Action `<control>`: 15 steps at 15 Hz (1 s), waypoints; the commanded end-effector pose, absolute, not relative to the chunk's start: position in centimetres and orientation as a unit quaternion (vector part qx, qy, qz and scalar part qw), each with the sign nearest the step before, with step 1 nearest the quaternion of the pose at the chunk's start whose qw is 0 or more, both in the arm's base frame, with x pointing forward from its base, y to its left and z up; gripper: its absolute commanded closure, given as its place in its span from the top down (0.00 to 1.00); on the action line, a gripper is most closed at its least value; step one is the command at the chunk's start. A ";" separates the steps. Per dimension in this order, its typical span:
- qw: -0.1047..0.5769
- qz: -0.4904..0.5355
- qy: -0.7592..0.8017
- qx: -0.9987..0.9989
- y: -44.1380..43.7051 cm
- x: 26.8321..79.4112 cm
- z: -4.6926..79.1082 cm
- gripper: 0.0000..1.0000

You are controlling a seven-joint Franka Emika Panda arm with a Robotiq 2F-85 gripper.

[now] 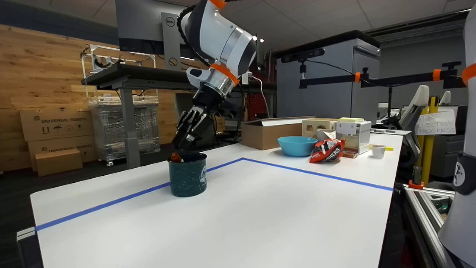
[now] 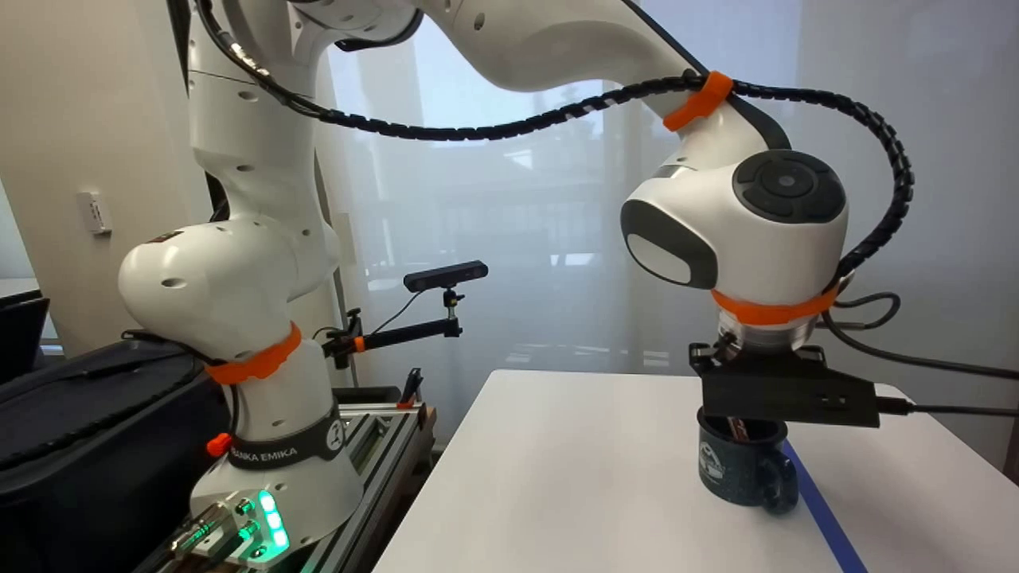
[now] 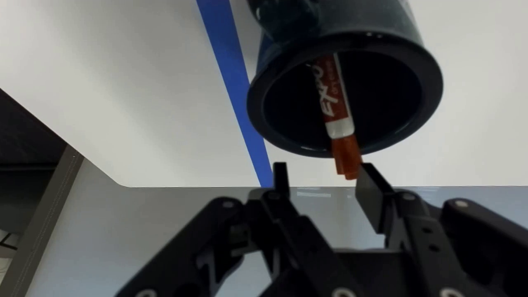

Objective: Remove the marker from the cup and put it on the table inside the blue border

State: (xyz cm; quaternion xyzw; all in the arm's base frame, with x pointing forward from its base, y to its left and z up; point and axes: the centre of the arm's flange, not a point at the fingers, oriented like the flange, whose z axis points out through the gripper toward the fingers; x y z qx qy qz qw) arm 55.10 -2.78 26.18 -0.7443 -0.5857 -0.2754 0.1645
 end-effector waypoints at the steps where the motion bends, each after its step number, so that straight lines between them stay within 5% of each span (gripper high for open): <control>1: 0.184 -0.286 -0.586 -0.736 -2.3 55.2 25.1 0.40; 6: 0.194 -0.281 -0.571 -0.747 -3.0 53.8 23.9 0.56; 15: 0.197 -0.282 -0.570 -0.746 -4.0 53.6 23.2 0.49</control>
